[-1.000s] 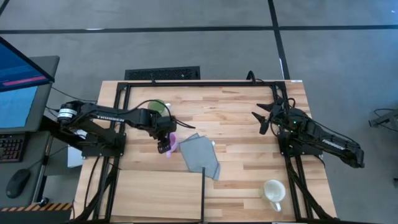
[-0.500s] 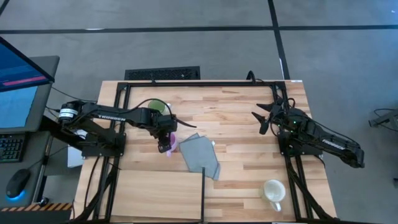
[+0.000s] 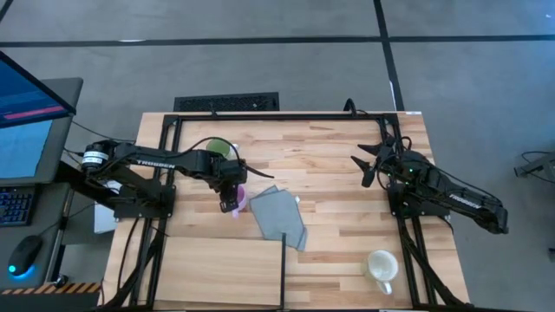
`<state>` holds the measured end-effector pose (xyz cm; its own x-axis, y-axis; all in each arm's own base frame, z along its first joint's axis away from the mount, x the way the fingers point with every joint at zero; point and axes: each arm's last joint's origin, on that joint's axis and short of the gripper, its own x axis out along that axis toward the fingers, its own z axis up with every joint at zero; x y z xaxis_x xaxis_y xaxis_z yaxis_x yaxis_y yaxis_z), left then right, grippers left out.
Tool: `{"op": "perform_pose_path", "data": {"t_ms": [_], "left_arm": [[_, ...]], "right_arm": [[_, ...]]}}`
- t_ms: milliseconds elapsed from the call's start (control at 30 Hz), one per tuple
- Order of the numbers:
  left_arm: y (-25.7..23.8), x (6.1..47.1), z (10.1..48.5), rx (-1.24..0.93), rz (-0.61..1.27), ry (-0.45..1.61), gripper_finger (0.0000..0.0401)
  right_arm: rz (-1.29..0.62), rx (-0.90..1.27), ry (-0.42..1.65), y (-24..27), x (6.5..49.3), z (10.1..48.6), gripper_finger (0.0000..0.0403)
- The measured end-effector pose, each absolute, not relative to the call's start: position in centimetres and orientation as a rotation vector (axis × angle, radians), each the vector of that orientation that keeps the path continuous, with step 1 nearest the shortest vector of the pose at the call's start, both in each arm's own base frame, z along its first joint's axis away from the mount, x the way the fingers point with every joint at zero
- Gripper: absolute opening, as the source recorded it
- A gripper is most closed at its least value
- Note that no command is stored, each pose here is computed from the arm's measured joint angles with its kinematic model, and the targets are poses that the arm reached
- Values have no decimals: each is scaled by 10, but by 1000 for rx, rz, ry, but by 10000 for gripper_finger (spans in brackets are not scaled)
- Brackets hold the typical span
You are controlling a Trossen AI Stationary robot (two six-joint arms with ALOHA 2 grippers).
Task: Stack small to large cups/mugs on shelf
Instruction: Put the pink mug on the shelf
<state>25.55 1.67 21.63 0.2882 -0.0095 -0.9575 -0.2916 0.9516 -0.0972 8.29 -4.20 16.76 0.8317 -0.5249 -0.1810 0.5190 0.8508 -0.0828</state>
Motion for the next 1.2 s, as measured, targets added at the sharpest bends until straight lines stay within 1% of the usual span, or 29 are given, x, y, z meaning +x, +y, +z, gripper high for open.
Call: {"op": "perform_pose_path", "data": {"t_ms": [167,300,567,833,1200], "left_arm": [[17,255,216,-260,182,1271,41],[17,255,216,-252,176,1273,31],[17,256,216,-245,199,1265,29],[18,256,216,-239,243,1260,29],[15,258,218,-348,154,1245,29]], "right_arm": [[-553,-31,201,-42,83,168,260],[-553,-31,201,-42,83,168,260],[-553,-33,201,-42,83,168,260],[-548,-82,216,-42,83,168,260],[-548,-83,216,-42,83,168,260]]}}
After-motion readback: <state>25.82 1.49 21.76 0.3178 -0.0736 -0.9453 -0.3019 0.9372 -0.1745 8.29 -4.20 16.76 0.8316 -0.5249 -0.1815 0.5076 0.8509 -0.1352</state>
